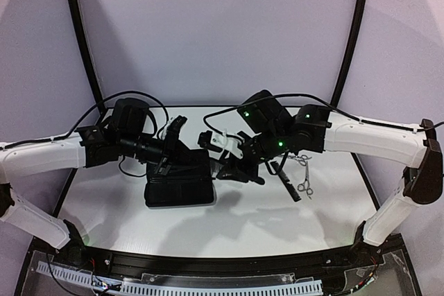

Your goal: Sort the hair-cutting tools

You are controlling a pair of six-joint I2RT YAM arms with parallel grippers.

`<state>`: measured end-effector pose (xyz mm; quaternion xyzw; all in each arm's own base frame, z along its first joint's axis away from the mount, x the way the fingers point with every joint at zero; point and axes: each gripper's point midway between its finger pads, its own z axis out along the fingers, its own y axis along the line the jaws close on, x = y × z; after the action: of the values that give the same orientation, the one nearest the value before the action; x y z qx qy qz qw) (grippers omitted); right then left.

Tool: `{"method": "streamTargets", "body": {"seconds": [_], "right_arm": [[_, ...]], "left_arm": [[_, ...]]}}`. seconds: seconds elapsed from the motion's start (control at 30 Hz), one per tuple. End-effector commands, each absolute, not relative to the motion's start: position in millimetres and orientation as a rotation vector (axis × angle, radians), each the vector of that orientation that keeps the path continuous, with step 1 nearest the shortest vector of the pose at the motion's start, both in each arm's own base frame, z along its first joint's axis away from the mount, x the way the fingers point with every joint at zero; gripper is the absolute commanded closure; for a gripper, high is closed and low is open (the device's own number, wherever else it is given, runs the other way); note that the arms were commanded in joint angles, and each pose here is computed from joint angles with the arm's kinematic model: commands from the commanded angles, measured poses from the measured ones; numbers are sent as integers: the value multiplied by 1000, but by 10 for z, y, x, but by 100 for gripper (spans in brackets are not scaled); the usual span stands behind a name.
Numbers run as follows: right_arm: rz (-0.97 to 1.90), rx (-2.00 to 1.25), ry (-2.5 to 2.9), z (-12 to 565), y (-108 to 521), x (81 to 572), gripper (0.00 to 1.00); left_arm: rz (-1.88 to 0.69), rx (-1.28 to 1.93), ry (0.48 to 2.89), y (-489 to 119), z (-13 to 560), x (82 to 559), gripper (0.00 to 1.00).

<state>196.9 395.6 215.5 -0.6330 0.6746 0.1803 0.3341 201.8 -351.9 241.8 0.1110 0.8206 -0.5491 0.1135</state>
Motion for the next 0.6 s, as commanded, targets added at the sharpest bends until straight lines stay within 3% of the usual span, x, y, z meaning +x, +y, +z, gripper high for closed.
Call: {"method": "streamTargets", "body": {"seconds": [0.0, 0.23, 0.4, 0.57], "right_arm": [[436, -1484, 1787, 2324, 3928, 2103, 2], [776, -1114, 1865, 2677, 3521, 1959, 1], [1263, -781, 1949, 2816, 3250, 2017, 1], [1496, -715, 1988, 2900, 3272, 1897, 1]], "left_arm": [[-1597, 406, 2257, -3460, 2652, 1989, 99], [-1561, 455, 2005, -3244, 2888, 1924, 99], [-1572, 489, 1832, -3051, 3076, 1767, 99], [-1567, 530, 1736, -2921, 3193, 1632, 99]]}}
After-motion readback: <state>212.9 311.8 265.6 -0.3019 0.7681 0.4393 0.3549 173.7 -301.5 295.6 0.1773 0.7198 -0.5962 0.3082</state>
